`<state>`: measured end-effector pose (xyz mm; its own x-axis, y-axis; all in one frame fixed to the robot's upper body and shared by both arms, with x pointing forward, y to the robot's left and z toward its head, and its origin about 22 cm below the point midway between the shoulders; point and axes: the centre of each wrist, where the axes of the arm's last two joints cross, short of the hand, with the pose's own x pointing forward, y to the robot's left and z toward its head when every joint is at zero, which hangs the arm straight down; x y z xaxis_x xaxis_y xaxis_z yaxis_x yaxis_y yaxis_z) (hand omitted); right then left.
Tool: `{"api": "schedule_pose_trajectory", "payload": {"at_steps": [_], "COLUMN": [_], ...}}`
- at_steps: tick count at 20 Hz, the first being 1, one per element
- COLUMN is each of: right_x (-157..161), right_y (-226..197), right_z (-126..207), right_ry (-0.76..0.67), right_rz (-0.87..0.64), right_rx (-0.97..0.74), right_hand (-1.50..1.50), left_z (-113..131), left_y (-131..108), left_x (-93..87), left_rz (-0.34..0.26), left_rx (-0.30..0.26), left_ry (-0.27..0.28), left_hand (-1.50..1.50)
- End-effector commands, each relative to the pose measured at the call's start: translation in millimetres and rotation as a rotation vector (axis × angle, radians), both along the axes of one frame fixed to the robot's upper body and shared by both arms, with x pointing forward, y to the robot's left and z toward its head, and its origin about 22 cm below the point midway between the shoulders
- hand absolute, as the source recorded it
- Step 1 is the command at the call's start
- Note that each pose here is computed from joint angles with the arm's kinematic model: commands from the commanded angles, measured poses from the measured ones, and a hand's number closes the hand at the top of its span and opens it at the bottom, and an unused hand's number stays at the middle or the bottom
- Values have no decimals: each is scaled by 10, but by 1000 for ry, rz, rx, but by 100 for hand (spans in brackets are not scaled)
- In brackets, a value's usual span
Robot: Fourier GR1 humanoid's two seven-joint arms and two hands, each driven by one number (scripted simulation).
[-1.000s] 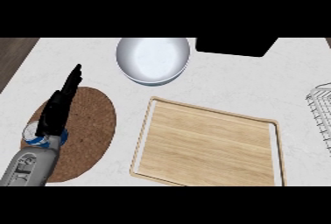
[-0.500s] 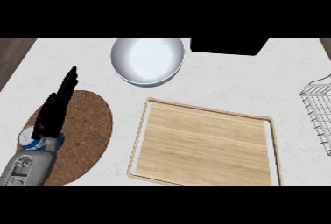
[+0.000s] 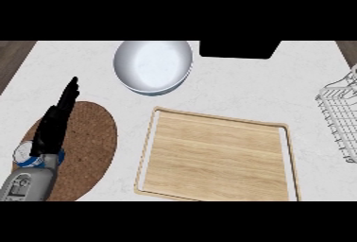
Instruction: Pick the cupcake from the tray and place it in the tiered basket
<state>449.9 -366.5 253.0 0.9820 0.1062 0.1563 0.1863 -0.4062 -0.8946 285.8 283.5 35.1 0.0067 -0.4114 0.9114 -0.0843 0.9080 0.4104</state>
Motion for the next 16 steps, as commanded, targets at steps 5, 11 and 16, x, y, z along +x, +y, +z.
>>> {"api": "schedule_pose_trajectory", "payload": {"at_steps": [5, 11, 16], "right_x": [10, -60, -169], "right_y": [-4, -113, -276], "right_z": [-175, -181, -424], "right_ry": [37, -26, -64], "right_rz": [-191, -96, -78], "right_rx": [84, 200, 280], "right_hand": [150, 150, 150], "left_z": [1, 80, -60], "left_y": [43, 59, 83], "left_x": [-53, 32, -127], "left_rz": [26, 49, 60], "left_rx": [2, -17, 12], "left_ry": [1, 17, -14], "left_hand": [0, 0, 0]}}
